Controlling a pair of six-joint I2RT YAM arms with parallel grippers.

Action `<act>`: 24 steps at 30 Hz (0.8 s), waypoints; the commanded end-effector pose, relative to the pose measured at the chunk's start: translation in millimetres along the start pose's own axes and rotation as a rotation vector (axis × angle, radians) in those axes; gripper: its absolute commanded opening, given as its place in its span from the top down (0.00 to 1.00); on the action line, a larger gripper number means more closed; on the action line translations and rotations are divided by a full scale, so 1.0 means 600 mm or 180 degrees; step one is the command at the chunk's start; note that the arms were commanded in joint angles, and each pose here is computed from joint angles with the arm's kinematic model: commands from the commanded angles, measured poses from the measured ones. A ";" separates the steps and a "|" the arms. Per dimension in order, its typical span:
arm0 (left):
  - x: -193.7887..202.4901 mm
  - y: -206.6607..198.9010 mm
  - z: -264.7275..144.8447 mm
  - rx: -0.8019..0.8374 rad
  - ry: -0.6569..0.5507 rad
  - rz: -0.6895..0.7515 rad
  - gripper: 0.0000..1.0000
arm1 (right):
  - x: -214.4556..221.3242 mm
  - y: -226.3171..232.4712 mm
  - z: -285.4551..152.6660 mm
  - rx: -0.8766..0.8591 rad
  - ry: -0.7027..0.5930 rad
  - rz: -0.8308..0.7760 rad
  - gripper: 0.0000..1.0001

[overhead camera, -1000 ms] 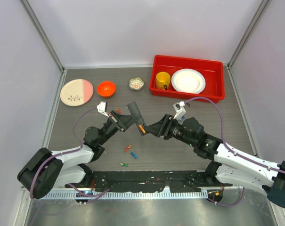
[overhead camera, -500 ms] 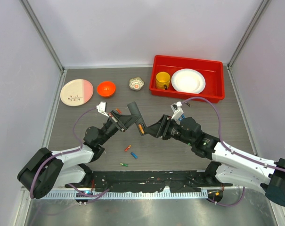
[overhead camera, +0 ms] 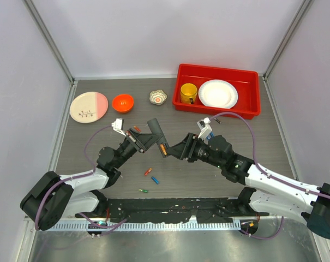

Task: Load the batteries into the remote control
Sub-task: Adjust the battery in the remote control.

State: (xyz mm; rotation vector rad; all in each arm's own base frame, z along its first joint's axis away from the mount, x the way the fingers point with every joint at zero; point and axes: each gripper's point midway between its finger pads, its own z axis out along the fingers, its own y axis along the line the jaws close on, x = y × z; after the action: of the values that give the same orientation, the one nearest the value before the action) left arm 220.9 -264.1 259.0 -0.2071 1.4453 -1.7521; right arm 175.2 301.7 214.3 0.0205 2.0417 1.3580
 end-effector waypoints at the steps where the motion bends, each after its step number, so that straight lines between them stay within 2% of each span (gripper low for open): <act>1: -0.035 -0.103 -0.009 0.0793 -0.0303 0.0215 1.00 | -0.030 0.052 -0.007 -0.0243 -0.0114 -0.0022 0.37; 17: -0.036 -0.107 -0.005 0.0819 -0.0299 0.0242 1.00 | -0.063 0.094 -0.006 -0.0644 -0.0380 0.0351 0.34; 24: -0.036 -0.109 -0.005 0.0831 -0.0293 0.0246 1.00 | -0.061 0.089 0.014 -0.0597 -0.0296 0.0408 0.30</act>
State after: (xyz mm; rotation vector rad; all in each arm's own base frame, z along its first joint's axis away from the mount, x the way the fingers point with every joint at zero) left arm 220.6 -264.0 259.7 -0.2056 1.4422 -1.7535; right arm 185.0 313.2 255.0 0.1239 1.9109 1.5359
